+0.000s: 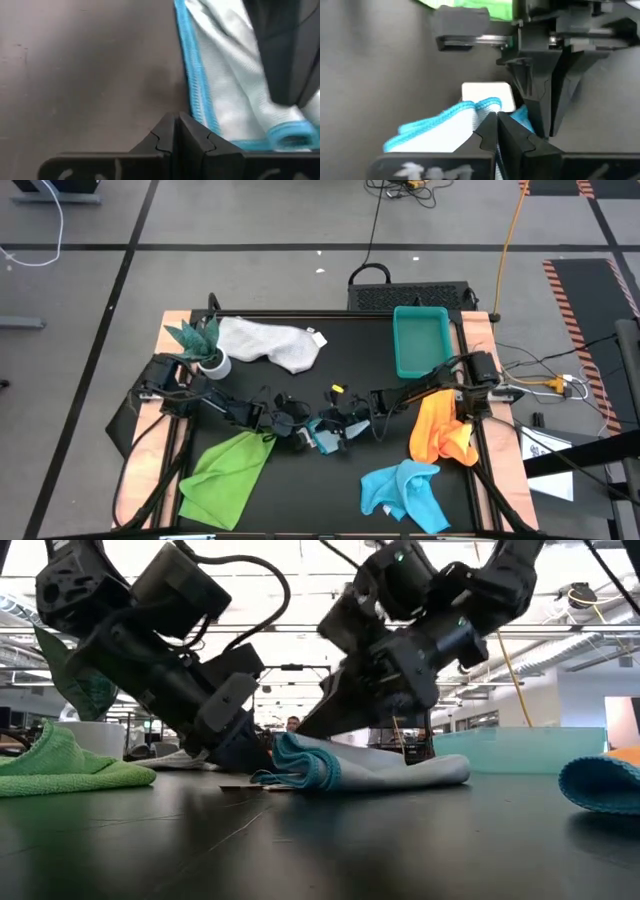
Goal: Fold microfiber towels
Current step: Fold the light blue microfiber cloth
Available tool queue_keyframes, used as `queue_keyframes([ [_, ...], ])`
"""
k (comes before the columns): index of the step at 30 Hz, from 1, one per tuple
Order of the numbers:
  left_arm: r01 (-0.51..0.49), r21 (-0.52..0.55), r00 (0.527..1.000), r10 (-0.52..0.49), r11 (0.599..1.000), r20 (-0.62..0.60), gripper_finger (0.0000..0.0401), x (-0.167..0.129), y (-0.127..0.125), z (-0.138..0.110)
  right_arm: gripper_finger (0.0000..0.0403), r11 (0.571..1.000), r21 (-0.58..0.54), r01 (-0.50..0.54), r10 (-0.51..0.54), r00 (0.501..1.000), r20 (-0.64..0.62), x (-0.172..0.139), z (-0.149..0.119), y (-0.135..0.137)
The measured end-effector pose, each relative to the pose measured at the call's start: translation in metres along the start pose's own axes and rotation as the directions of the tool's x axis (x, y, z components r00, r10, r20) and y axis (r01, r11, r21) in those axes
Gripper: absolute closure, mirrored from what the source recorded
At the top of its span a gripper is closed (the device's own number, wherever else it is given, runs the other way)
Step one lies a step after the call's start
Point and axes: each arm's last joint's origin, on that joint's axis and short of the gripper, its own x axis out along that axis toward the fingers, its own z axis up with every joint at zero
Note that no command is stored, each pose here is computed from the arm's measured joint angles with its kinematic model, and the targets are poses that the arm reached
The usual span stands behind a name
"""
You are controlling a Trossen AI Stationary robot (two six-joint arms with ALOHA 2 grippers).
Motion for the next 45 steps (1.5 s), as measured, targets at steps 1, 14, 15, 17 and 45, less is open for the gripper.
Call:
queue_keyframes([
  [1,-0.009,0.01,1.0,0.009,1.0,0.007,0.0375,0.0,0.001,0.001,0.0402,1.0,0.006,0.004,-0.004,1.0,-0.004,0.002,-0.002,-0.002],
  [14,-0.002,0.04,1.0,0.002,0.999,-0.012,0.0375,-0.016,-0.005,0.005,0.0403,0.981,0.033,0.189,-0.189,0.982,0.0,0.0,0.0,-0.01],
  [15,-0.004,0.033,1.0,0.005,0.999,-0.02,0.0375,-0.016,-0.005,0.004,0.0403,0.976,0.047,0.215,-0.215,0.977,0.001,-0.001,0.001,-0.011],
  [17,-0.021,0.026,0.999,0.022,0.999,-0.044,0.0375,-0.016,-0.003,0.002,0.0403,0.966,0.059,0.252,-0.252,0.968,-0.004,-0.003,0.003,-0.013],
  [45,0.0,0.25,0.985,-0.043,0.968,0.166,0.0375,-0.003,-0.022,0.0,0.0403,0.971,0.054,0.232,-0.233,0.972,0.014,-0.041,0.036,0.006],
])
